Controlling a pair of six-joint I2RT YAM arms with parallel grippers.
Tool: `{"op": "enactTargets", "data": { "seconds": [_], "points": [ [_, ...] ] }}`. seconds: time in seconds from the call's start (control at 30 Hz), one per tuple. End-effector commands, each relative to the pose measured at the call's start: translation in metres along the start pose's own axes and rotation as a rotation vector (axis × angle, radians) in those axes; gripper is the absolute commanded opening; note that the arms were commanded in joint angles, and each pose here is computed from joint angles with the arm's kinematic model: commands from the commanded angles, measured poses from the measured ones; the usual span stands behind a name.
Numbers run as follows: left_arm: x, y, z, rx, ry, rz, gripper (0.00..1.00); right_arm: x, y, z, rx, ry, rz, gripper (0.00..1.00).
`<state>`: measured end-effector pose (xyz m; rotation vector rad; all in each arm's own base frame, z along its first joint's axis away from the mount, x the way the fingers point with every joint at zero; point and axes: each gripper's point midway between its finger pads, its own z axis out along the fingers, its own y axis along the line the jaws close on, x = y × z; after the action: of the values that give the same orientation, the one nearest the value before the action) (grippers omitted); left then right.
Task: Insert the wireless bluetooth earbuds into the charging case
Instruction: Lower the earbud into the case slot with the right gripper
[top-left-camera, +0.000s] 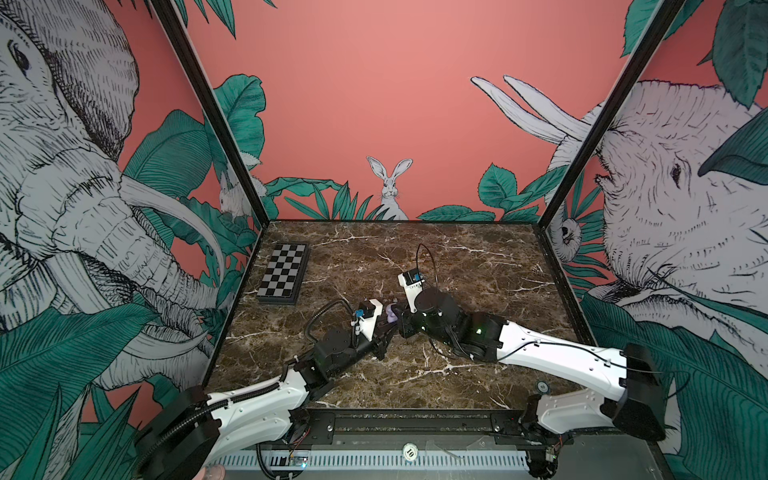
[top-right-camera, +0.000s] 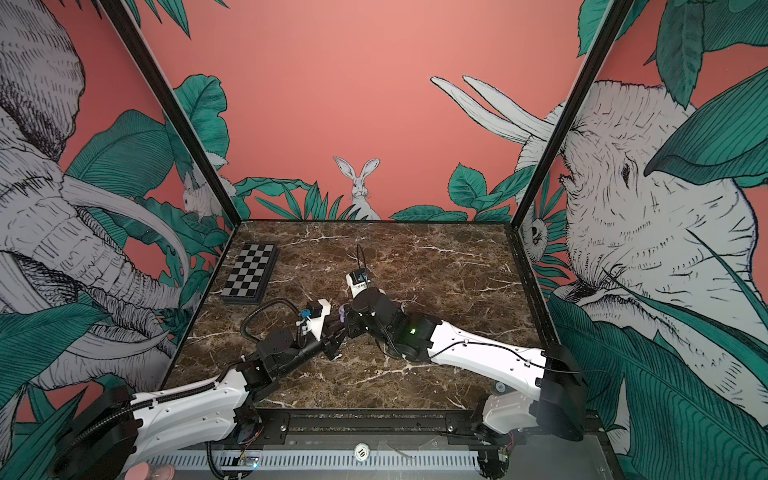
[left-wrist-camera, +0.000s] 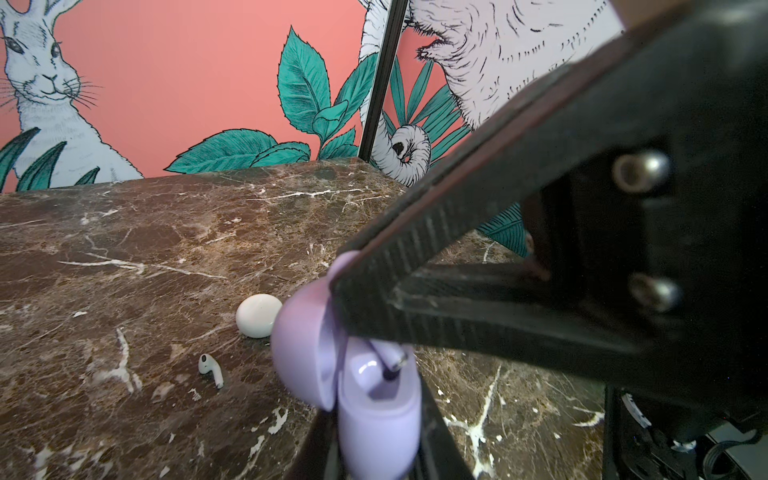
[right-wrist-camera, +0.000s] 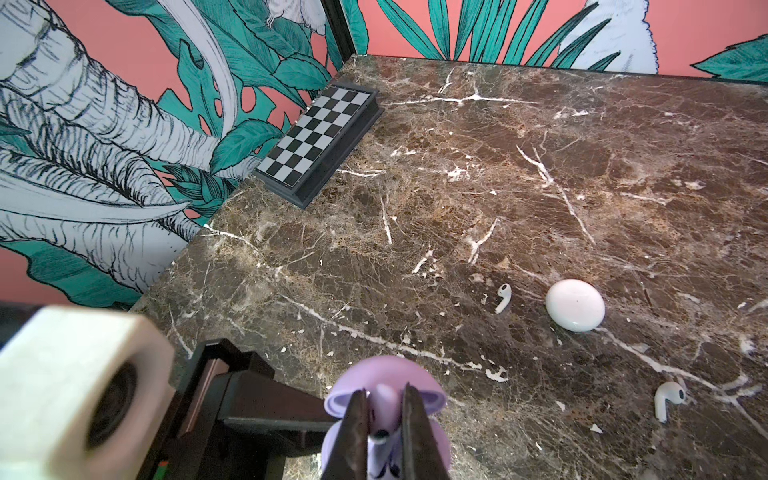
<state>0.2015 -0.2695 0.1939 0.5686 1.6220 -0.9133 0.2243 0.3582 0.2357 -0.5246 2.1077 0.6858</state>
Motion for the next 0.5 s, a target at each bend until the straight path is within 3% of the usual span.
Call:
{"op": "enactTargets", "data": {
  "seconds": [0.0,0.47],
  "points": [
    [-0.031,-0.0058,-0.0028,0.01,-0.108,-0.016,0.0,0.006,-0.0006,-0.0035,0.003,0.003,-0.016,0.05],
    [-0.0371,-0.0021,-0.0055,-0.013,-0.134,-0.037,0.0,0.0075,0.0044,-0.0088,-0.02,-0.004,-0.04,0.05]
  ]
}}
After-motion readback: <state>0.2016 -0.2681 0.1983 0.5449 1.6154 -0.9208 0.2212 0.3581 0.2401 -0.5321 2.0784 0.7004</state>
